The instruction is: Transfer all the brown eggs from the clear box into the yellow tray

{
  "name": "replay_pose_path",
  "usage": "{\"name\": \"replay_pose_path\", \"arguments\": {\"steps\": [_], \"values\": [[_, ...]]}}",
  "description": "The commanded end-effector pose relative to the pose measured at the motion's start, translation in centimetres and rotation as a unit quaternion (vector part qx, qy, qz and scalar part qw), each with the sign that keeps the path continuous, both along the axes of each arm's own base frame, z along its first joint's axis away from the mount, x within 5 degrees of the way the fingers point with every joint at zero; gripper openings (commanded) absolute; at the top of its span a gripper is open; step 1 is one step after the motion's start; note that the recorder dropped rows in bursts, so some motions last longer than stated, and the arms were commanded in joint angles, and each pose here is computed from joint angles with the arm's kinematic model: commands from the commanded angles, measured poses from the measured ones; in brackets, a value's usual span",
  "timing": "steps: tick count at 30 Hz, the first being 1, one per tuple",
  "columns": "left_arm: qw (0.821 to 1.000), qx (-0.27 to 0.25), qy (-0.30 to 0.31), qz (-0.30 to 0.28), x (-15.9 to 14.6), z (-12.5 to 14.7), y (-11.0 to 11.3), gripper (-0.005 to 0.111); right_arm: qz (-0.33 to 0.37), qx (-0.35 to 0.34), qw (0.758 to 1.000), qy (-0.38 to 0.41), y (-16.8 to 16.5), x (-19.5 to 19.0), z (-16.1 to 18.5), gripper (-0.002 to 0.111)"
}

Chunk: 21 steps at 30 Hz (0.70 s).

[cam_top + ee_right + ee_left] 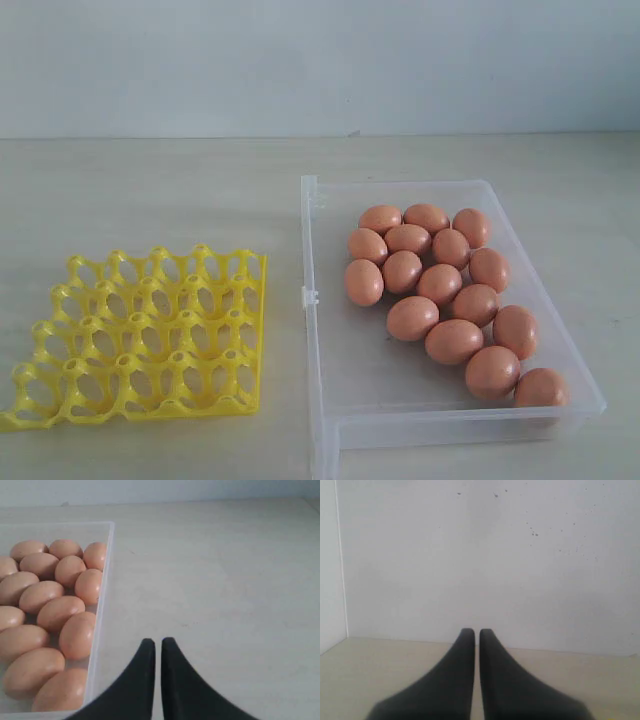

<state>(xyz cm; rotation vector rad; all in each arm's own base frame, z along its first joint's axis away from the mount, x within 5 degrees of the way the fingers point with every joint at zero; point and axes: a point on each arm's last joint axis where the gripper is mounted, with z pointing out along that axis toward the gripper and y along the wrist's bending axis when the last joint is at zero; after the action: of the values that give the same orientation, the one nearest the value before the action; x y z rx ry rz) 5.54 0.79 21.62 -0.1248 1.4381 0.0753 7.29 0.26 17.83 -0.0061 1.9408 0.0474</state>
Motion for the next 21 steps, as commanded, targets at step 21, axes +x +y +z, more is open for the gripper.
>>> {"name": "replay_pose_path", "arguments": {"steps": [21], "values": [[1.000, 0.000, -0.005, 0.001, 0.0, 0.1, 0.0, 0.004, 0.272, 0.136, 0.950, -0.063, 5.8, 10.1, 13.0, 0.001]]}}
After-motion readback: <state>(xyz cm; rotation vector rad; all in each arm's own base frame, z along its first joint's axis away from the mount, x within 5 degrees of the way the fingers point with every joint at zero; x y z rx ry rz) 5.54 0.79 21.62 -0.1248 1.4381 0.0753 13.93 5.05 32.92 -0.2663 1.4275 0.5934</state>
